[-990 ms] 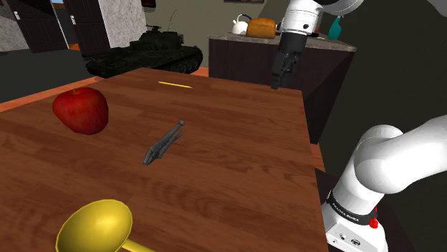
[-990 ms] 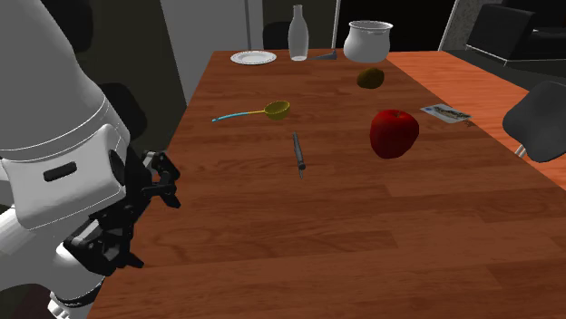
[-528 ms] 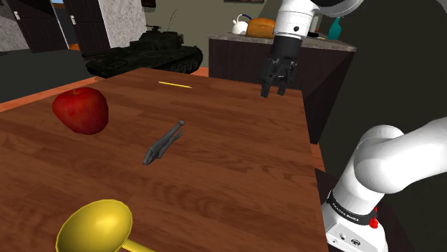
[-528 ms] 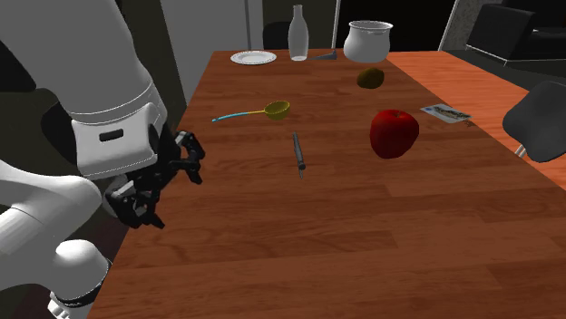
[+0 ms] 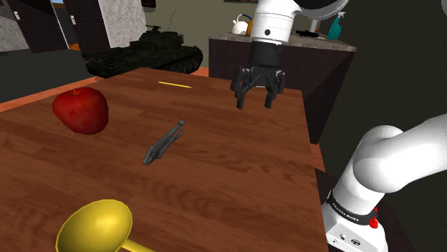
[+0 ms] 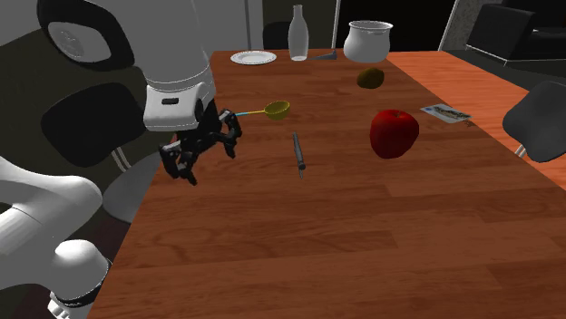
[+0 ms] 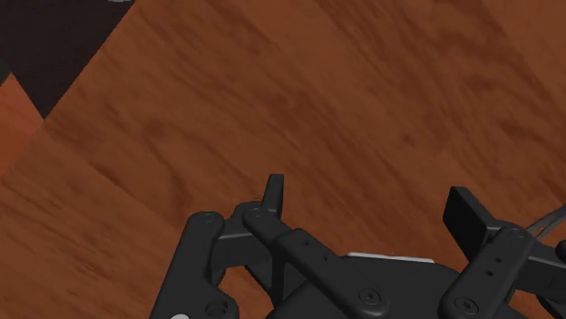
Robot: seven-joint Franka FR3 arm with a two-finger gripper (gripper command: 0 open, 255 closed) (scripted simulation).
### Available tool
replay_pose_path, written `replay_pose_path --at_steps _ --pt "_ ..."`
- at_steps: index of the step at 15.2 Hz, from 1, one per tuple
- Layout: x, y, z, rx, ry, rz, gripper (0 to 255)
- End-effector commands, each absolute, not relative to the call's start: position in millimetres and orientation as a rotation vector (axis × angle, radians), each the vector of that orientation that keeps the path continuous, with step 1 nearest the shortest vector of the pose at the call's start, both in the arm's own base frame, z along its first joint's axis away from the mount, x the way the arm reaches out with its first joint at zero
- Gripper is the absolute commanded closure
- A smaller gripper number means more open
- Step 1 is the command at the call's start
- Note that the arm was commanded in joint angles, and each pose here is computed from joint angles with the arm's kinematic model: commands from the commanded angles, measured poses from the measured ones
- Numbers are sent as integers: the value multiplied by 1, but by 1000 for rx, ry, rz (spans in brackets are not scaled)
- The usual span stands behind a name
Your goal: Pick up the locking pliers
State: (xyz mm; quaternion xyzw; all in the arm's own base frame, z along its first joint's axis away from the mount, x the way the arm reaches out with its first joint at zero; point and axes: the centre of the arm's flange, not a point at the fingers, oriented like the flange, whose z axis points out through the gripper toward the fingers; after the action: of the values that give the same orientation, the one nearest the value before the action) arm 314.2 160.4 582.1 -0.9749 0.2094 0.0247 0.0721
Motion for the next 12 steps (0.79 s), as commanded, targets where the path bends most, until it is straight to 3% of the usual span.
replay_pose_path --at_steps 1,12 --pt "321 187 581 -2904 750 91 0" --pt "386 317 565 -2711 1341 169 0"
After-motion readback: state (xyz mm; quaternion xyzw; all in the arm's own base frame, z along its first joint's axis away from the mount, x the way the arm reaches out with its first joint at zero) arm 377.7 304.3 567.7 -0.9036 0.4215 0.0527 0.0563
